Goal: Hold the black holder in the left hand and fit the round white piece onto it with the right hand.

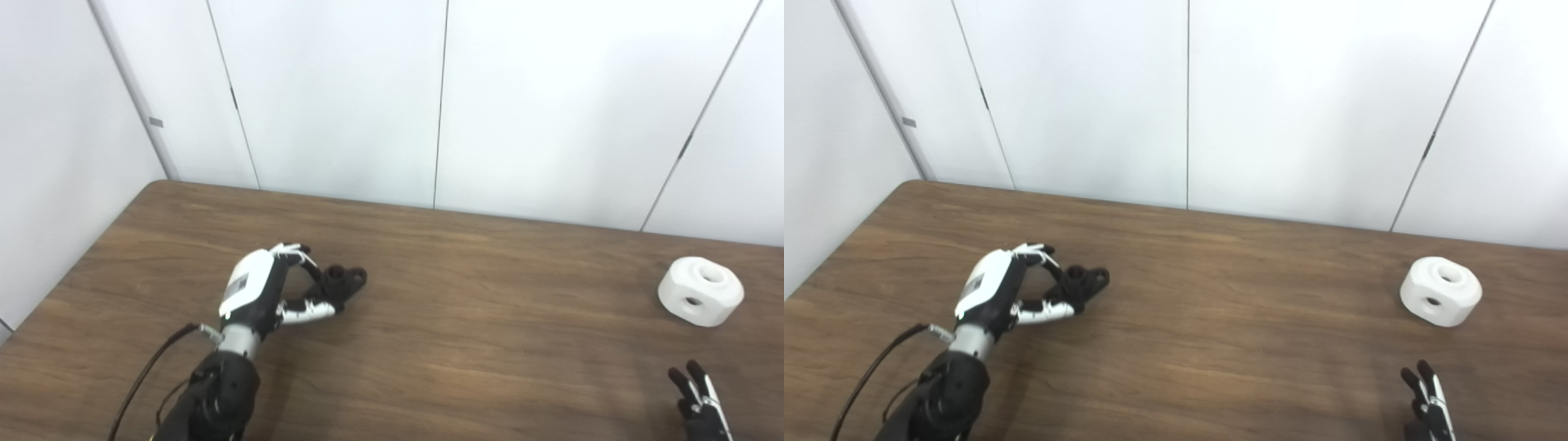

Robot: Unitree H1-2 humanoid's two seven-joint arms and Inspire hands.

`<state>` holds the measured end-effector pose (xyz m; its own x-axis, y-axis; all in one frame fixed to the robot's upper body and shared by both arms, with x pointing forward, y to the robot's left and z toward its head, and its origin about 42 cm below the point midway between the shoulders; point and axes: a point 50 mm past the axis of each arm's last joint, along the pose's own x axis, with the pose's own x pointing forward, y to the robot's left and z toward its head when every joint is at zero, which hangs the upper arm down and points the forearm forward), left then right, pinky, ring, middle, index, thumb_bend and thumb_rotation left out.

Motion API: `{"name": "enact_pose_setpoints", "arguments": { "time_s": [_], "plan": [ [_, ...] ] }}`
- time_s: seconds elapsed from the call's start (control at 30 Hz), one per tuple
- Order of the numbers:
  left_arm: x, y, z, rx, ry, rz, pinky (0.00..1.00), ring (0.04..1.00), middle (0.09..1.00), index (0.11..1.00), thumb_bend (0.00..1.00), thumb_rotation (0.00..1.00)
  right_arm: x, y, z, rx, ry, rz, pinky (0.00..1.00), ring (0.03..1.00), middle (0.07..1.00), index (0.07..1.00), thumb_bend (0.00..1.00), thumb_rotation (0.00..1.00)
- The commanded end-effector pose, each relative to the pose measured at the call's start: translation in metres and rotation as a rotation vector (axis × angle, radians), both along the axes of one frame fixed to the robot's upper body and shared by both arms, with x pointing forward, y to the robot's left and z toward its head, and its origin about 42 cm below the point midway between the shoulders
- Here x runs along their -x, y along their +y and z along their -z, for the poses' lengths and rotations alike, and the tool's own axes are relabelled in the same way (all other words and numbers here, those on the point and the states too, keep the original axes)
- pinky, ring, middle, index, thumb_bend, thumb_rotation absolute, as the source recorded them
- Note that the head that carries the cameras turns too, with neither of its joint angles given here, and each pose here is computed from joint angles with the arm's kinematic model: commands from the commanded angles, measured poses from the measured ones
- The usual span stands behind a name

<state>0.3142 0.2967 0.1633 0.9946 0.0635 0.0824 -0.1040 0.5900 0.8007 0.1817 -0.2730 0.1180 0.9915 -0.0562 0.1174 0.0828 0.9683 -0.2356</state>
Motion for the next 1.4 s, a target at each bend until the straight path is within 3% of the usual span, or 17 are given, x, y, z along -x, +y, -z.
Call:
{"name": "enact_pose_setpoints", "arguments": {
  "time_s": [0.0, 0.2, 0.3, 0.77, 1.1, 1.37],
  "plan": [
    [0.002, -0.011, -0.02, -0.022, -0.102, 0.049, 0.97, 0.917, 0.828, 0.485, 0.52, 0.05, -0.002, 0.002, -0.011, 0.011, -0.05, -0.001, 1.0, 0.981, 0.94, 1.0, 0.54, 1.0],
    [0.022, -0.029, -0.01, 0.007, -0.127, 0.152, 1.0, 0.917, 0.837, 0.484, 0.52, 0.05, -0.002, 0.004, -0.015, 0.021, -0.041, -0.004, 1.0, 0.985, 0.942, 1.0, 0.55, 1.0],
    [0.031, -0.039, -0.006, 0.011, -0.115, 0.21, 1.0, 0.938, 0.856, 0.484, 0.52, 0.05, -0.002, 0.004, -0.017, 0.039, -0.046, -0.009, 1.0, 0.98, 0.938, 1.0, 0.5, 1.0],
    [0.073, -0.086, 0.022, 0.109, -0.02, 0.357, 1.0, 0.928, 0.833, 0.482, 0.52, 0.05, 0.003, 0.014, -0.019, 0.092, -0.055, -0.02, 1.0, 0.963, 0.921, 1.0, 0.43, 0.91],
    [0.087, -0.112, 0.042, 0.157, 0.086, 0.435, 1.0, 0.932, 0.832, 0.484, 0.52, 0.05, 0.009, 0.017, -0.029, 0.099, -0.05, -0.032, 1.0, 0.977, 0.943, 1.0, 0.43, 0.92],
    [0.091, -0.117, 0.054, 0.133, 0.15, 0.467, 1.0, 0.942, 0.84, 0.484, 0.52, 0.05, 0.009, 0.018, -0.038, 0.151, -0.056, -0.026, 1.0, 0.956, 0.929, 1.0, 0.46, 0.96]
  ]
}}
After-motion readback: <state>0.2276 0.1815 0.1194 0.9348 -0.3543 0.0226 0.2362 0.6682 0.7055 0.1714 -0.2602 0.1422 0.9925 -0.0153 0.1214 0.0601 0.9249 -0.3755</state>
